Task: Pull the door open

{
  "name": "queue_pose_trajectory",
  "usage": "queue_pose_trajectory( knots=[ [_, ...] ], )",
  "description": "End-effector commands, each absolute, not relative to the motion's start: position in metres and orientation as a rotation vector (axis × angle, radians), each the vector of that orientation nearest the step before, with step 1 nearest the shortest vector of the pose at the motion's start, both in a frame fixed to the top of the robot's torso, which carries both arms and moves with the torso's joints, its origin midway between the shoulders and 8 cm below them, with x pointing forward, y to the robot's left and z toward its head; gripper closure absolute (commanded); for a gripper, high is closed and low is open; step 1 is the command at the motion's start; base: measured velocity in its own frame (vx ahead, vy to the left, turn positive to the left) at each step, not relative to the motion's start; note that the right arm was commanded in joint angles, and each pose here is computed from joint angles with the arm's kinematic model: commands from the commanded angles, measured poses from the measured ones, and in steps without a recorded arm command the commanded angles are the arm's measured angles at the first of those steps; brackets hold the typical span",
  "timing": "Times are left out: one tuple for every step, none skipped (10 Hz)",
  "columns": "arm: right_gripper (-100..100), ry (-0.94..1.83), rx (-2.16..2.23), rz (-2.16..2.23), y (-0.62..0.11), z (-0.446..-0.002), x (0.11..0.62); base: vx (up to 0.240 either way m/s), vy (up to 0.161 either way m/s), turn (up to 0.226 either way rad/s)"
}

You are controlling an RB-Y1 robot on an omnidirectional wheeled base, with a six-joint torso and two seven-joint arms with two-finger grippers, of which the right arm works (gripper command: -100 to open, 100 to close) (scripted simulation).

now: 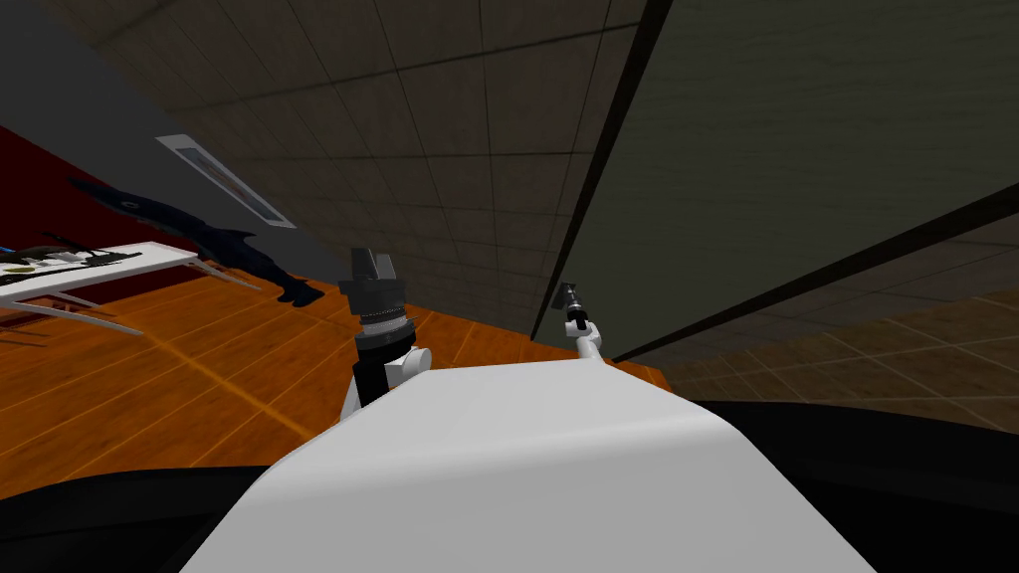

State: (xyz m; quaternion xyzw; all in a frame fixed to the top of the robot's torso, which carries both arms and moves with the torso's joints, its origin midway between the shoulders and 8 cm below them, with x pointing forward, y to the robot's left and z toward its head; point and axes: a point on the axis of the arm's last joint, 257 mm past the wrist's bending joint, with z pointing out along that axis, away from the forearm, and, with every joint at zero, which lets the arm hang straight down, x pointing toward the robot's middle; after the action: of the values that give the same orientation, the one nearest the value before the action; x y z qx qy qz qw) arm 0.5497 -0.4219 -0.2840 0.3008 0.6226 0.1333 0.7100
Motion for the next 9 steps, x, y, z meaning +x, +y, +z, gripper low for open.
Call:
queue_pose_trajectory(
  knots=[
    [100, 1.374, 0.697, 0.336, -0.4155, -0.2868, 0.5511, -0.036, -0.018, 0.031],
    [100, 1.352, 0.739, 0.380, -0.4162, -0.2863, 0.5520, -0.038, -0.020, 0.048],
    [100, 1.334, 0.770, 0.413, -0.4170, -0.2857, 0.5528, -0.054, -0.030, 0.072],
    [100, 1.329, 0.782, 0.426, -0.4170, -0.2857, 0.5528, -0.044, -0.022, 0.046],
    [100, 1.307, 0.819, 0.465, -0.4177, -0.2852, 0.5536, -0.047, -0.014, 0.063],
    [100, 1.305, 0.824, 0.471, -0.4177, -0.2852, 0.5536, -0.037, -0.016, 0.032],
    [100, 1.278, 0.867, 0.517, -0.4187, -0.2847, 0.5545, -0.046, -0.025, 0.066],
    [100, 1.257, 0.899, 0.551, -0.4196, -0.2842, 0.5553, -0.068, -0.038, 0.115],
    [100, 1.251, 0.909, 0.563, -0.4196, -0.2842, 0.5553, -0.050, -0.025, 0.040]
  ],
)
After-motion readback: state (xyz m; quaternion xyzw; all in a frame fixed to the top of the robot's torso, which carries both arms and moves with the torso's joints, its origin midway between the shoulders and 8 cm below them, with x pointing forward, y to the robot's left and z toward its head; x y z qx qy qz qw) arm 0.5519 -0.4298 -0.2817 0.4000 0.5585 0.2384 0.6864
